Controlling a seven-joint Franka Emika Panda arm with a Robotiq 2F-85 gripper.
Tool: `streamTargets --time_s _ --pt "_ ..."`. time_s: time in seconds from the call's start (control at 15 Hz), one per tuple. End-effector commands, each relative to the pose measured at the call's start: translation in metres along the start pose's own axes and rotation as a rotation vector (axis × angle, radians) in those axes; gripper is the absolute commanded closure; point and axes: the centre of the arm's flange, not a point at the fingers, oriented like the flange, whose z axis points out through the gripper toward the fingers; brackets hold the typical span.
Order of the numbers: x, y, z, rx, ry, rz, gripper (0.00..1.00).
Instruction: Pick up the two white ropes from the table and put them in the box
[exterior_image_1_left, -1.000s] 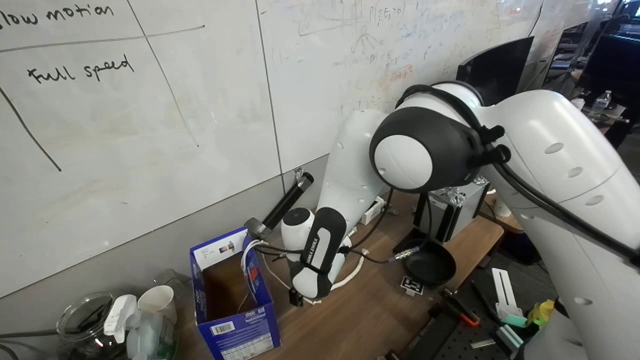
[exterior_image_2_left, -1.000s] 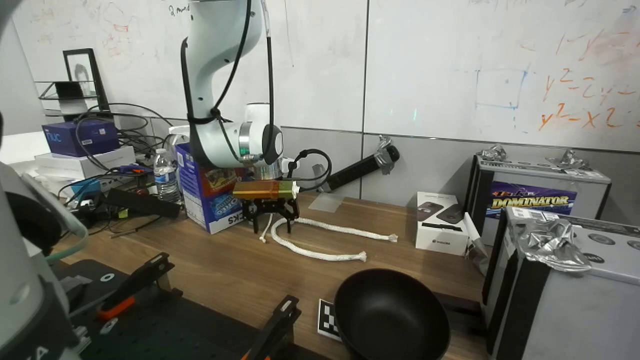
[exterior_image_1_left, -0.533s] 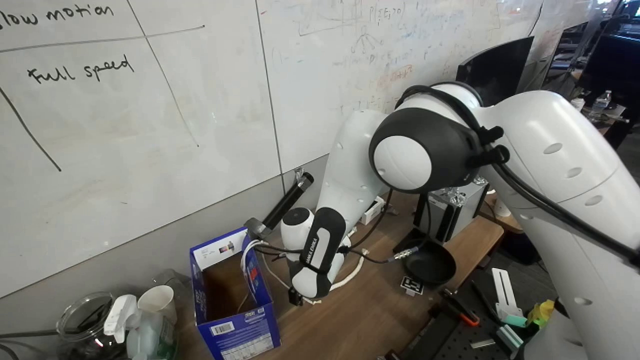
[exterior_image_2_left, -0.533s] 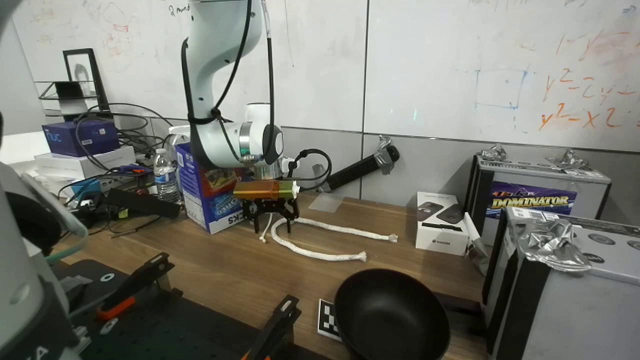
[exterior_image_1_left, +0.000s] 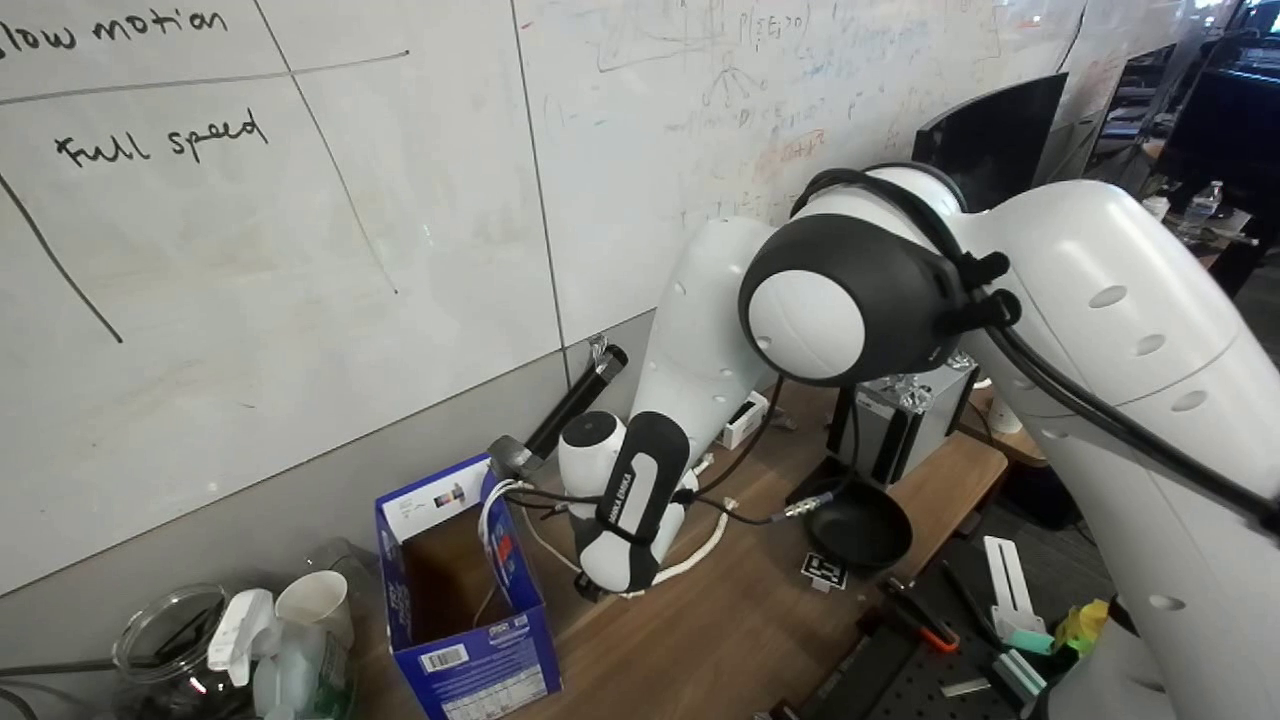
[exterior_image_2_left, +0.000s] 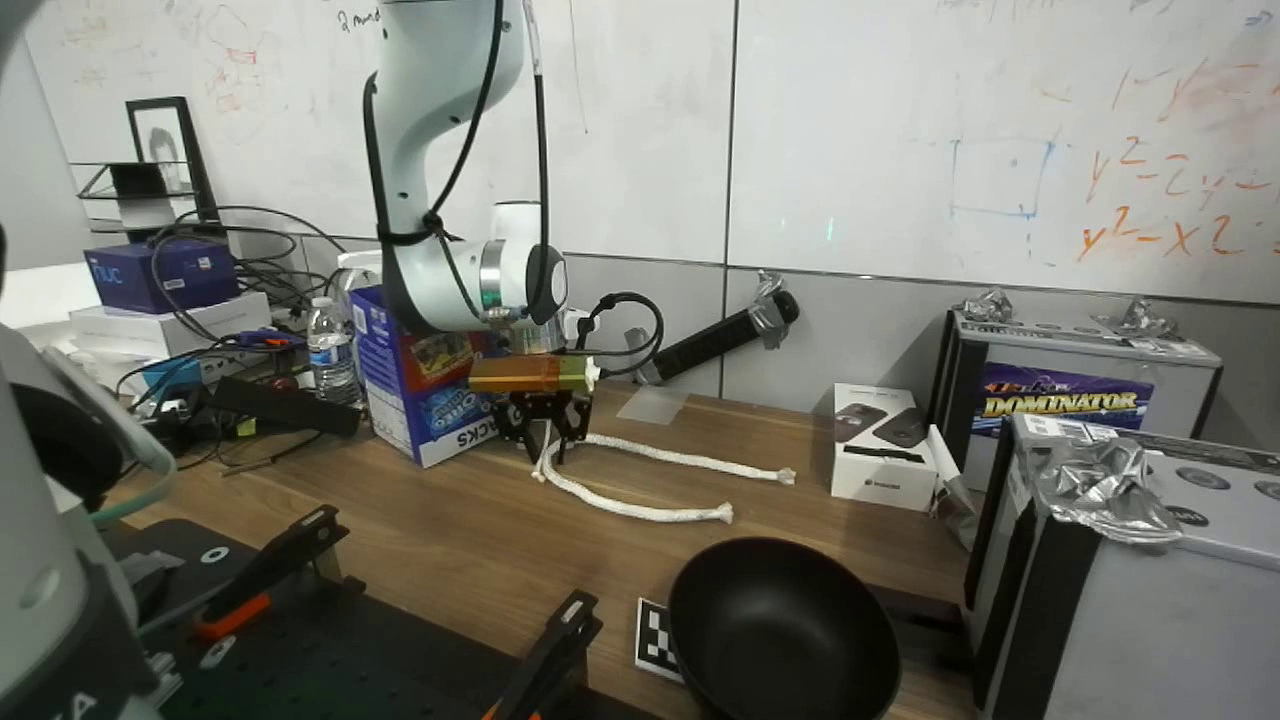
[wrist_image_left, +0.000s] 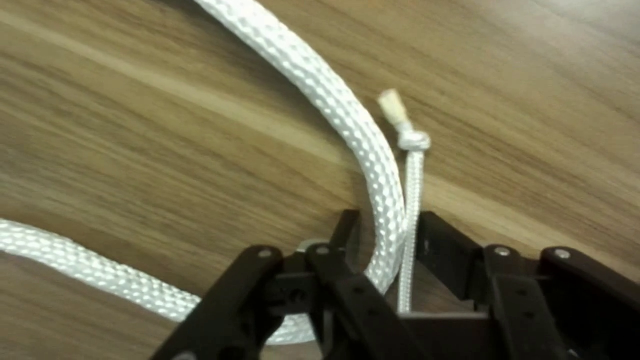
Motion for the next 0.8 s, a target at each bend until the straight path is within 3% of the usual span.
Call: streamTargets --time_s 0.0,0.13,0.33,0.73 --pt "0.004 0.001 0.005 0.002 0.017 -0.008 0.91" --pt "0.004 0.002 0.004 0.003 0.011 -0.006 0.95" --pt "0.003 0.005 -0.008 0.006 0.003 0.001 0.92" --pt "0.001 0.005 -0.071 -0.026 0.022 0.006 0.92"
